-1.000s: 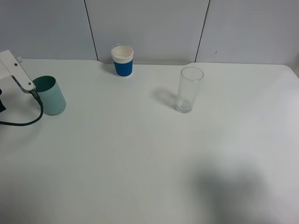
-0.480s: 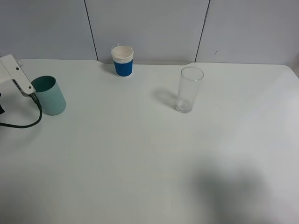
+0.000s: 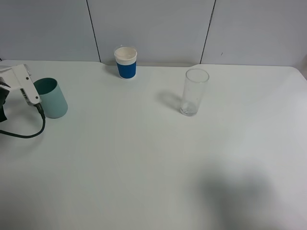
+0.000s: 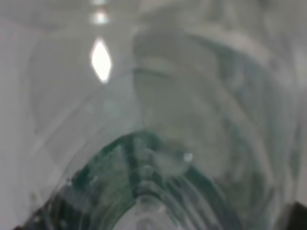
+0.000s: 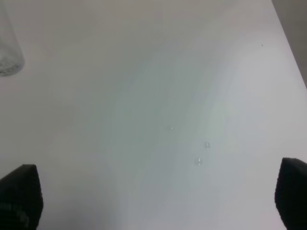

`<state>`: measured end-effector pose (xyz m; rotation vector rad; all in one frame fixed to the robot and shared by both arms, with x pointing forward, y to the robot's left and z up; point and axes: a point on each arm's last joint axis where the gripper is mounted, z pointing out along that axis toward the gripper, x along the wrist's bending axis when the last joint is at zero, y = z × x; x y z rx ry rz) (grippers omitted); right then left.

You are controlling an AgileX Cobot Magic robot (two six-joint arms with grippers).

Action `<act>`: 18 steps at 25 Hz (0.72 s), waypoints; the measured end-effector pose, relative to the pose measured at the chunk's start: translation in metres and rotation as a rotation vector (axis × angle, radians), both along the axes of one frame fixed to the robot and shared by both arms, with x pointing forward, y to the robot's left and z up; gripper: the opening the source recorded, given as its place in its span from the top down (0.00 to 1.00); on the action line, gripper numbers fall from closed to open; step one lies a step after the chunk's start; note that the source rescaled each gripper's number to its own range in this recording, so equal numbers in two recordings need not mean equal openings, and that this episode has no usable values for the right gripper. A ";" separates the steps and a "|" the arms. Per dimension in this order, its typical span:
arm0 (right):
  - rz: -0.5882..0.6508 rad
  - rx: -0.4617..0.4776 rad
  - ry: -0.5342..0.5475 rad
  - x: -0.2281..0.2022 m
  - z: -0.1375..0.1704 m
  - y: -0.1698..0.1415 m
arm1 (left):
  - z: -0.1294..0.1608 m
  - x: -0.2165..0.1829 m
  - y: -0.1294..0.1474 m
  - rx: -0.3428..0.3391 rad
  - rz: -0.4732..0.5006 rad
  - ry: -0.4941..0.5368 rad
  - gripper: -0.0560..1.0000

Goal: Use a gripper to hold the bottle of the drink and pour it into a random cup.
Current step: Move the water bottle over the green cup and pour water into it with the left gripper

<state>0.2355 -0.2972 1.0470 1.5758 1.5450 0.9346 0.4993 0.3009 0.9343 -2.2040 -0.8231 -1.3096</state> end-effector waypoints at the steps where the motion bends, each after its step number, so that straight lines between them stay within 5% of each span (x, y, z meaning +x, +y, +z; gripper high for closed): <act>1: 0.000 0.000 0.000 0.000 0.000 0.000 | 0.000 0.000 -0.002 0.002 -0.005 -0.001 0.95; 18: 0.000 0.000 0.000 0.000 0.000 0.000 | 0.006 -0.001 0.001 0.101 0.007 0.000 0.95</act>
